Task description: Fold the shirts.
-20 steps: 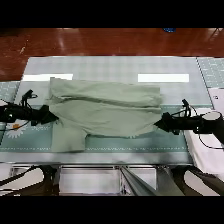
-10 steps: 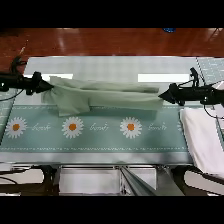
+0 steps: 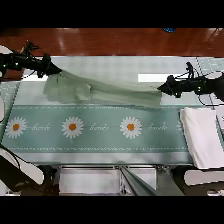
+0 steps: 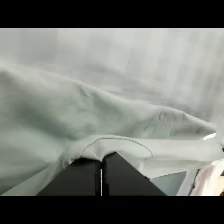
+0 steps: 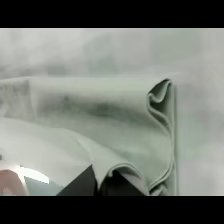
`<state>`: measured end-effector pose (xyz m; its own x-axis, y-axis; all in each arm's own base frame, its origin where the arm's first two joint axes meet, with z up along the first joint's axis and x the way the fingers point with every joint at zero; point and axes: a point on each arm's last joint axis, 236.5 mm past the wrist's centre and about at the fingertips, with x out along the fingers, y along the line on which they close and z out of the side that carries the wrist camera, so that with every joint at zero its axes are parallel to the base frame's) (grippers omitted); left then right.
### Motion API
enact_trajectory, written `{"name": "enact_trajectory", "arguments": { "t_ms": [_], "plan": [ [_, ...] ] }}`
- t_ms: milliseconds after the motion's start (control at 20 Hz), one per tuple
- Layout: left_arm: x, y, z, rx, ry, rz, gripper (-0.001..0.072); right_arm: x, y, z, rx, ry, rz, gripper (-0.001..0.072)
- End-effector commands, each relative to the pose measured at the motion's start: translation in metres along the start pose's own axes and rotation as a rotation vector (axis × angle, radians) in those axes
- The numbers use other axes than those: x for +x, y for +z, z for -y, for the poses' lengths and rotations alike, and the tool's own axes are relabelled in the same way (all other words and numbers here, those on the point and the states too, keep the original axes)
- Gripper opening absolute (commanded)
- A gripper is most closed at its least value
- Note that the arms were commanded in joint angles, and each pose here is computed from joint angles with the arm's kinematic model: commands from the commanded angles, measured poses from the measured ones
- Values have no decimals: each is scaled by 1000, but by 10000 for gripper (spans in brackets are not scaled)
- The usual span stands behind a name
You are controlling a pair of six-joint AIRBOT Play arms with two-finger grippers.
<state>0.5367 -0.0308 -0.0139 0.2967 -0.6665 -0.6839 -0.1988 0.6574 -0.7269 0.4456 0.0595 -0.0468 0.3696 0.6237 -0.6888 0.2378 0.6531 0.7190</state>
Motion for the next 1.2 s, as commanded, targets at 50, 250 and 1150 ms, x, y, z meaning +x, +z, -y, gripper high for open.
{"name": "enact_trajectory", "arguments": {
  "t_ms": [50,250,1150],
  "plan": [
    [41,-6,-12,-38,-15,-84,272,14,28,18,38,-21,90,420],
    [11,-2,-39,-66,73,-90,505,-17,46,14,10,7,109,418],
    [-90,-79,66,444,334,223,505,52,-46,39,98,-159,-117,404]
  ]
}}
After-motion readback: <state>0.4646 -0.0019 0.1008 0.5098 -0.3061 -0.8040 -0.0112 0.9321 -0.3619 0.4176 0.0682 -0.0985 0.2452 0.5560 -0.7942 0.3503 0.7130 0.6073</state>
